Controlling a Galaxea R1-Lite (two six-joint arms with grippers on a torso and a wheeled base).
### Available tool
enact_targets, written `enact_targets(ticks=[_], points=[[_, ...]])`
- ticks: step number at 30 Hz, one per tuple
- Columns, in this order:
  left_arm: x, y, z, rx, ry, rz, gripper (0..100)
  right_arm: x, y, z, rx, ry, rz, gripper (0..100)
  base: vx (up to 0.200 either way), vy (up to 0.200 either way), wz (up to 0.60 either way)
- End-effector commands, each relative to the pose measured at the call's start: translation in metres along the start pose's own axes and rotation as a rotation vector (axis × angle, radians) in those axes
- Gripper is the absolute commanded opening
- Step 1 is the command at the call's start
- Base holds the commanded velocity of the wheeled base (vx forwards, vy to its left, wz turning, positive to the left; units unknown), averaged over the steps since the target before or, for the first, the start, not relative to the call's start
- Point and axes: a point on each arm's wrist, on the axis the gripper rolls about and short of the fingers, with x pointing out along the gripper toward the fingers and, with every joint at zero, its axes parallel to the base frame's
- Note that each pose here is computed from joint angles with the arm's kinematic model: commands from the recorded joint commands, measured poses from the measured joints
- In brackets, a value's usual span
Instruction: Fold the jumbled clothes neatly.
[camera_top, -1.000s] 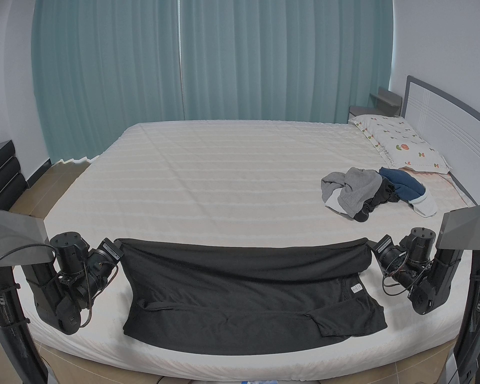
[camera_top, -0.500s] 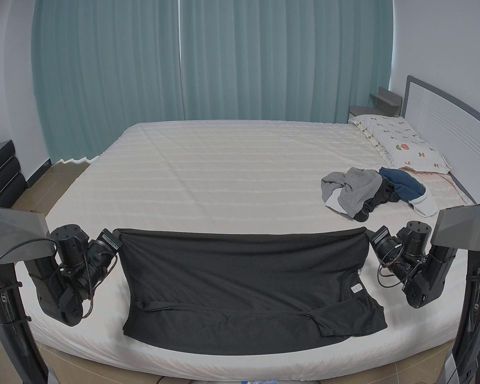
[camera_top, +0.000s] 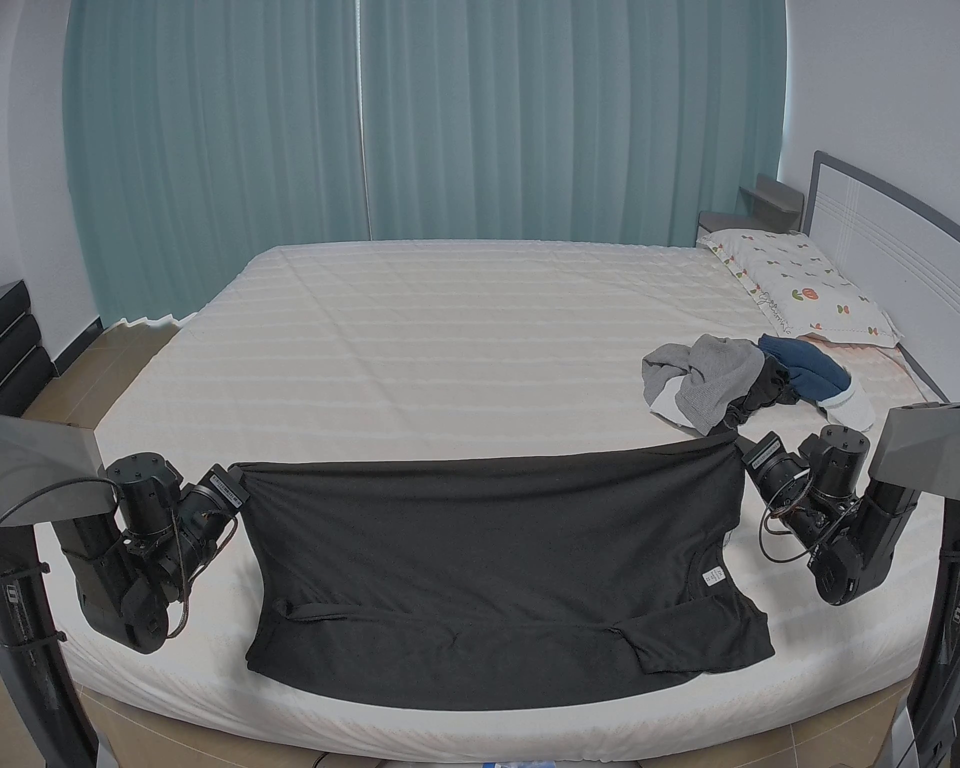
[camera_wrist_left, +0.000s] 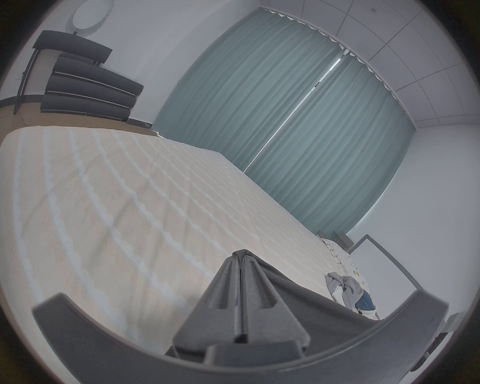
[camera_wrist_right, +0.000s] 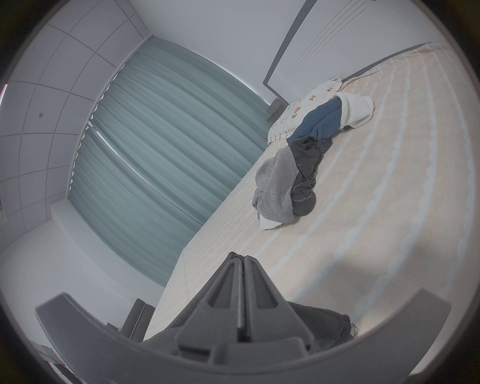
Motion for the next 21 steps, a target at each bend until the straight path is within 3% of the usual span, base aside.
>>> enact_targets(ticks=[1,4,13,16,21], points=[[0.005,0.003,0.001,0.008,-0.014,0.001,0,0.001,0.002,0.001,-0.003,-0.01,0.016,0,0.0,0.0,0.0],[0.011,0.007,-0.004,0.055,-0.004,0.009,0,0.004,0.003,0.002,-0.003,-0.009,0.022,0,0.0,0.0,0.0],[0.006,0.009,-0.008,0.08,0.02,0.023,0,-0.005,-0.002,-0.001,-0.003,0.024,-0.012,0,0.0,0.0,0.0],[-0.009,0.019,-0.016,0.161,0.092,0.055,0,-0.027,-0.011,-0.008,-0.017,0.106,-0.04,0,0.0,0.0,0.0],[-0.02,0.025,-0.023,0.202,0.146,0.082,0,-0.05,-0.028,-0.02,-0.041,0.198,-0.128,0,0.0,0.0,0.0]])
